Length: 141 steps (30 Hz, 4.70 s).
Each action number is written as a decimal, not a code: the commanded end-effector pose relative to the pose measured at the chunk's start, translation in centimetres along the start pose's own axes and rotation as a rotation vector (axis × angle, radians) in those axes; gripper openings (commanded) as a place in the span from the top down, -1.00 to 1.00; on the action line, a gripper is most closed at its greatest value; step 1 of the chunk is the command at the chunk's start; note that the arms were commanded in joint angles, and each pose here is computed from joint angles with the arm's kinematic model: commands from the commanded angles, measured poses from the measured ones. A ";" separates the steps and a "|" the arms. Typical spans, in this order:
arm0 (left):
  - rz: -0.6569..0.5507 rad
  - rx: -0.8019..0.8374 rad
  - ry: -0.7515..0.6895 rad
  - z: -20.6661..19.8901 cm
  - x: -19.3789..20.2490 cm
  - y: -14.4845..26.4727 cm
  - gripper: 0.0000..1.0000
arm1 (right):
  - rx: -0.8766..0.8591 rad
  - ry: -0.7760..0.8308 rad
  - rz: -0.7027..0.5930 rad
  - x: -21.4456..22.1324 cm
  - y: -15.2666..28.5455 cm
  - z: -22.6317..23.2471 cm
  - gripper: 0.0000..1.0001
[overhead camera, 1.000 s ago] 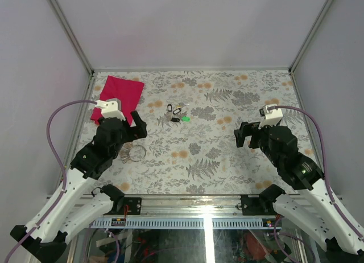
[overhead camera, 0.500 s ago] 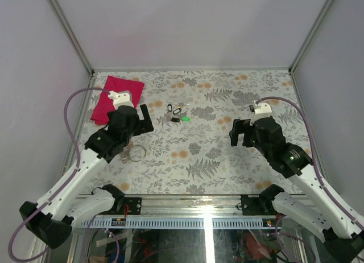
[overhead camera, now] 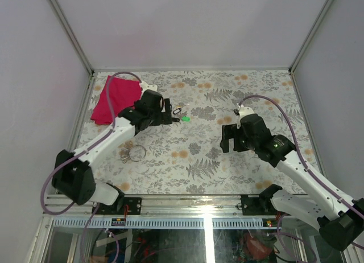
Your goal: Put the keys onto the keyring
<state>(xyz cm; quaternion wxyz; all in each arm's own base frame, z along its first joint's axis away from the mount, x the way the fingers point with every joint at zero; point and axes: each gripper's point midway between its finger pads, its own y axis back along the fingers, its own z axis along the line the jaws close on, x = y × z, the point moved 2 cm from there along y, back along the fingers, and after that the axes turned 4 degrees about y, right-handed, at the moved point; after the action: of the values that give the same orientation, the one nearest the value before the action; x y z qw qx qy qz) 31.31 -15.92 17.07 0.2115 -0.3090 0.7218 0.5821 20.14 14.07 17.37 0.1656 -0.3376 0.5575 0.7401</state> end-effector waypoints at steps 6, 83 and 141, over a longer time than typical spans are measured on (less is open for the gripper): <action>0.030 -0.099 0.141 1.7 0.2 -3.1 -0.83 | -0.057 -0.013 0.023 1.4 0.3 0.7 -0.87; 0.081 0.295 -0.018 -18.0 10.0 0.9 -0.94 | 0.040 -0.264 -0.505 -2.6 10.4 -3.2 -0.69; 0.306 0.132 -0.379 -5.0 19.9 -1.7 0.28 | -0.254 -0.224 -0.170 -0.1 3.8 3.3 -0.24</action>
<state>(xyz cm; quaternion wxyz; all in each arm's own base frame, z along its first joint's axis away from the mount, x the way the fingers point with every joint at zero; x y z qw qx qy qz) 17.13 -23.71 3.20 0.2535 -0.0538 0.7387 0.6222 16.57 15.23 19.49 0.2459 -0.2982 0.4289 0.8164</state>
